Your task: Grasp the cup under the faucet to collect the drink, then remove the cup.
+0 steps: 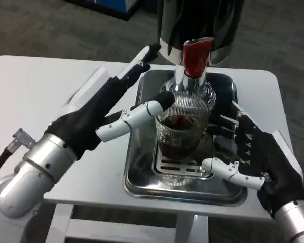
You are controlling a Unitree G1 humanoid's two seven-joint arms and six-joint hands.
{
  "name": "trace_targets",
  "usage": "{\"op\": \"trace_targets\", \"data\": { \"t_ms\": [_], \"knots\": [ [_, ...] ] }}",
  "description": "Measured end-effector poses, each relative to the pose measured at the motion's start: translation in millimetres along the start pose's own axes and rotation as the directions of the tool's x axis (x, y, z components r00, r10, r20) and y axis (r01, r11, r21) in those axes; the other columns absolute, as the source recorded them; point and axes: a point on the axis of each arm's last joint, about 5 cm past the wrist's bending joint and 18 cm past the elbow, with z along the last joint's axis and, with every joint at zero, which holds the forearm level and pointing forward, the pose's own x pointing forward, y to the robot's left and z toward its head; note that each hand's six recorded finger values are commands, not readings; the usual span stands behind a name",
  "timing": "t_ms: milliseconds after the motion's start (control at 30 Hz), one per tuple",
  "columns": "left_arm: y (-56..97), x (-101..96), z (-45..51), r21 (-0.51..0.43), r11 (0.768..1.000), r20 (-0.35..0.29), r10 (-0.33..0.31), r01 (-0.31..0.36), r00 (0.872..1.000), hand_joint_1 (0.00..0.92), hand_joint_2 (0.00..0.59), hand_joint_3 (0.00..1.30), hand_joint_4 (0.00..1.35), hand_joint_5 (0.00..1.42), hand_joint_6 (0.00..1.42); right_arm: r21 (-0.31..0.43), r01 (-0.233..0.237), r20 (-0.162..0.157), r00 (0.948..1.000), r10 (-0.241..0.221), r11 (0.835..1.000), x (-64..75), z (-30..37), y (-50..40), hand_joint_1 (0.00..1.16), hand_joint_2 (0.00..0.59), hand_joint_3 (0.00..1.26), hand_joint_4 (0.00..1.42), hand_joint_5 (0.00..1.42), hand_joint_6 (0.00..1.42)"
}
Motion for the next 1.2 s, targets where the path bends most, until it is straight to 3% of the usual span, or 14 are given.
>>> {"op": "trace_targets", "data": {
  "t_ms": [167,533,833,1200],
  "knots": [
    [0.6,-6.5,-4.4,-0.046,0.999,-0.016,0.028,-0.028,0.999,0.0,0.096,0.0,0.0,0.01,0.0,0.0,0.0,0.0,1.0,0.0,1.0,0.0,0.0,0.1,0.93,0.182,0.11,0.25,0.28,0.29],
    [7.4,-42.0,-5.5,-0.112,0.989,-0.092,0.088,-0.098,0.992,0.0,0.06,0.0,0.0,0.0,0.0,0.005,0.003,-0.001,1.0,-0.003,1.0,1.4,-0.9,1.4,0.93,0.182,0.11,0.25,0.28,0.29],
    [2.5,-80.0,-15.9,-0.089,0.994,-0.219,0.037,-0.057,0.975,0.0,0.045,0.0,0.0,0.0,0.0,0.005,0.002,0.001,1.0,-0.002,1.0,2.0,-1.5,1.9,0.92,0.182,0.11,0.25,0.28,0.29],
    [-5.8,-105.1,-20.1,-0.052,0.999,-0.271,-0.007,-0.008,0.963,0.0,0.05,0.0,0.0,0.0,0.0,0.006,0.003,0.004,1.0,-0.003,1.0,2.1,-1.6,2.0,0.91,0.179,0.11,0.25,0.28,0.28]
  ]
}}
